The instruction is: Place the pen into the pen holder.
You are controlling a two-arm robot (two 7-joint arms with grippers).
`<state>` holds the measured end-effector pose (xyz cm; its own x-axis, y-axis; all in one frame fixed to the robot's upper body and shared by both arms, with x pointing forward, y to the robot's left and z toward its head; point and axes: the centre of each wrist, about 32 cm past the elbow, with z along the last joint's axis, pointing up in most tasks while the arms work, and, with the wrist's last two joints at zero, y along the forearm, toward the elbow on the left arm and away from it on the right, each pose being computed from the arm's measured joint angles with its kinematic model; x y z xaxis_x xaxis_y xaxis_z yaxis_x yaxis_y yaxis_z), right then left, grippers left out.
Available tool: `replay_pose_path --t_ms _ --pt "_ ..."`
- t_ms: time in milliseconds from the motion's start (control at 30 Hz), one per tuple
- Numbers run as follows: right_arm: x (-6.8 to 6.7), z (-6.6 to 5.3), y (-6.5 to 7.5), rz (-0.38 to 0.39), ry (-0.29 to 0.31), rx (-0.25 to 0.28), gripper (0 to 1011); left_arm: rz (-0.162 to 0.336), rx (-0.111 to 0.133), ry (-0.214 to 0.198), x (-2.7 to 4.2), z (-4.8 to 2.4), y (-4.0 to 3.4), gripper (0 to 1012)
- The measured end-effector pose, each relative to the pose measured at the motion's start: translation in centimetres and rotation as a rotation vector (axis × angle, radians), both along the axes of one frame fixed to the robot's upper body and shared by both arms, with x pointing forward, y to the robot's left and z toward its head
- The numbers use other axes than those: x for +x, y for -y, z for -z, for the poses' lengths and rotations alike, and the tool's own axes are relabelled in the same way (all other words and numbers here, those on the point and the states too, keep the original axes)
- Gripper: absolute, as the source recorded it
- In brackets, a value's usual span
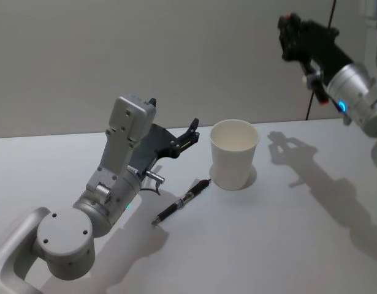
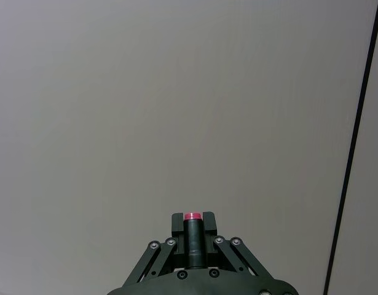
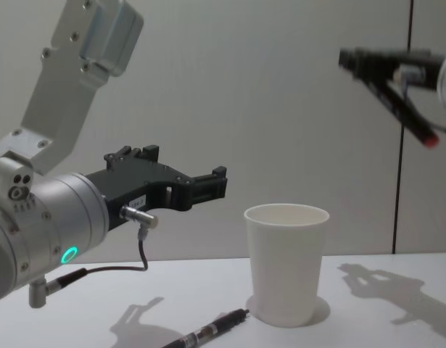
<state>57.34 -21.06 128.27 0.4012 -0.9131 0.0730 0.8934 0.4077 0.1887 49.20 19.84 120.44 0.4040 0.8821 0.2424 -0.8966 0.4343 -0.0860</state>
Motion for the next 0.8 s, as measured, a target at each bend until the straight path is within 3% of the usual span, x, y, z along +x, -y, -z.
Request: replay_pose_path --t_ms 200,333,433,800 --pt "0.8 -1.9 -0.8 -0.015 0.118 0.056 168 0.000 0.000 0.000 0.00 0.00 0.00 1001" --pt "1.2 -2.6 -1.4 -0.027 0.164 0.078 168 0.000 0.000 0.000 0.00 0.00 0.00 1001" --pt "1.9 -3.4 -2.6 -0.055 0.224 0.106 168 0.000 0.000 0.000 0.00 0.00 0.00 1001" --pt "3.8 -4.1 -6.5 -0.142 0.312 0.135 168 0.000 0.000 0.000 0.00 0.00 0.00 1001"
